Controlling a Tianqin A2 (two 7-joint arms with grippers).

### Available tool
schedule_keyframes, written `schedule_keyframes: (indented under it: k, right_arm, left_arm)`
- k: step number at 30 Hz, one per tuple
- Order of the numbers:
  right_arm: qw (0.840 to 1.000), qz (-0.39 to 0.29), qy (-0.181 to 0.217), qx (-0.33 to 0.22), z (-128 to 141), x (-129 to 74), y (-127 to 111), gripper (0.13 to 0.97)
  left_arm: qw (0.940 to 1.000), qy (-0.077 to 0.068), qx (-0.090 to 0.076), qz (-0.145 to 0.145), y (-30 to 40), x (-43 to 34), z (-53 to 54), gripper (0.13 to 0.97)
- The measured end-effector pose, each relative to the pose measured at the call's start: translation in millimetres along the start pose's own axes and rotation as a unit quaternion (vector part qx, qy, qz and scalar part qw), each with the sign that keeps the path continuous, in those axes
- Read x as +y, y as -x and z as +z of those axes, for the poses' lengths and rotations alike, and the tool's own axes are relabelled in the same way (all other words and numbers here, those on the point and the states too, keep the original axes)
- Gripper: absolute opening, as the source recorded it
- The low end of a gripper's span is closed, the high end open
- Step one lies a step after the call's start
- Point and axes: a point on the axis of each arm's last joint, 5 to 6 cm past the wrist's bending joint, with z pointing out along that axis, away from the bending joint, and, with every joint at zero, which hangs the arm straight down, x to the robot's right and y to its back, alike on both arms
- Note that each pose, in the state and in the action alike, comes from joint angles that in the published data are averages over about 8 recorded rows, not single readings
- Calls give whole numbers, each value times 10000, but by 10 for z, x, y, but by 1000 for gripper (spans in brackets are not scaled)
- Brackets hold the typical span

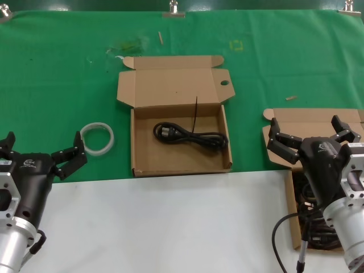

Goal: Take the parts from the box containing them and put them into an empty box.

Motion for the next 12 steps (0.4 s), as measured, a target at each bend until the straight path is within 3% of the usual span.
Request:
schedule_keyframes:
  k: [12]
  right_arm:
    - [10000,0,0,0,0,0,0,966]
  left_arm:
    - [10000,0,0,0,0,0,0,966]
